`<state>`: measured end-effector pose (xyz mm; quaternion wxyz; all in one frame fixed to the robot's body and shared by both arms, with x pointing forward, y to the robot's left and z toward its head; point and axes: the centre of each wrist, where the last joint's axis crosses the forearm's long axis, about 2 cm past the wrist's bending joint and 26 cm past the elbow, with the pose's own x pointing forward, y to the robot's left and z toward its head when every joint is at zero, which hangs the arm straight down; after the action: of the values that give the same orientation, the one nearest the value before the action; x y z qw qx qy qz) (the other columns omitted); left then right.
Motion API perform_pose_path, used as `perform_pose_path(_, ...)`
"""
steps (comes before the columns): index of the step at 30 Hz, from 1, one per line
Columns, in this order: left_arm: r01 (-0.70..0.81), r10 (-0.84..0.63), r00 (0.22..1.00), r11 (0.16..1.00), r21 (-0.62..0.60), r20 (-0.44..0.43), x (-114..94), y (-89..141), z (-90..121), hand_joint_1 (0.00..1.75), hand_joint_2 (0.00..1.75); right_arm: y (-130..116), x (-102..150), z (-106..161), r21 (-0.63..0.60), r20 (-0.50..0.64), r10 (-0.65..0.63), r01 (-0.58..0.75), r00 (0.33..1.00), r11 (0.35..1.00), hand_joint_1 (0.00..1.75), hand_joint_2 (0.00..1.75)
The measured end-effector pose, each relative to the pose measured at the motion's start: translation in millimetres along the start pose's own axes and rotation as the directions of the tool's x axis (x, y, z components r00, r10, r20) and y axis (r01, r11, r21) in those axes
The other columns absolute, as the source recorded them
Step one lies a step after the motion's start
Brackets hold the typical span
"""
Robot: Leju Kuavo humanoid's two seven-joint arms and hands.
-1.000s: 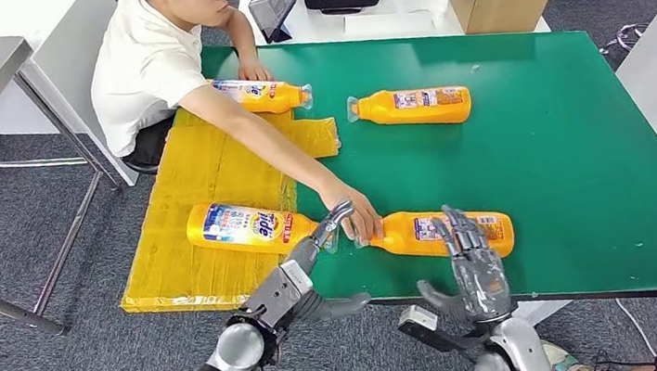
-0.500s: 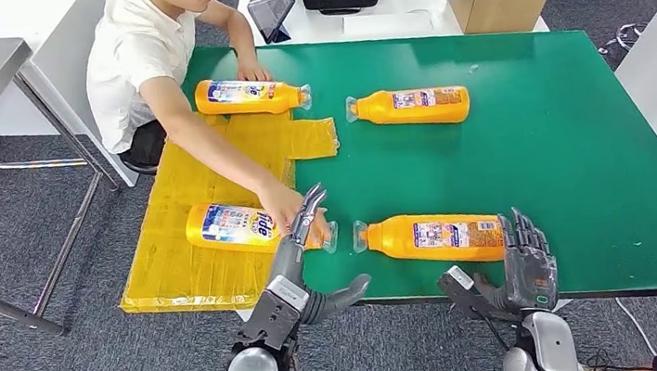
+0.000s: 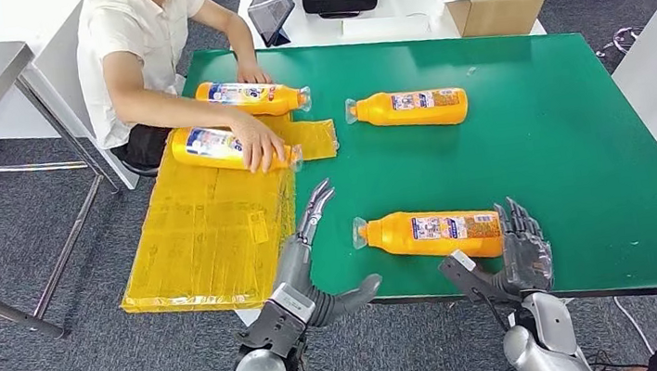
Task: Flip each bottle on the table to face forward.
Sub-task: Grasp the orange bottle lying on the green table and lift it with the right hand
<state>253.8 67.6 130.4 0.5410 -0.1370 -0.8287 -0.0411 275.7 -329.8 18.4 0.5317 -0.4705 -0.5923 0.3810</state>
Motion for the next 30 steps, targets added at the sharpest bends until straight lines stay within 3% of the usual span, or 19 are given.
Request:
perform_pose_path(14,-0.116,0.114,0.993,0.992,-0.049,-0.041,4.3,-13.9,-8.5,0.0,1.75,4.6,4.4,-18.5,0.057,0.024,0.011,-0.012,1.0,0.998,0.02,1.75)
perform_pose_path(18,-0.144,0.141,0.988,0.988,-0.054,-0.06,3.6,-14.7,-10.0,0.0,1.75,6.2,4.5,-23.0,0.094,0.025,0.007,-0.009,1.0,0.996,1.73,1.75)
perform_pose_path(30,-0.174,0.169,0.982,0.984,-0.048,-0.084,1.0,-15.4,-15.2,0.0,1.75,7.7,-4.1,-31.0,0.201,-0.003,-0.001,0.002,1.0,0.98,1.75,1.75)
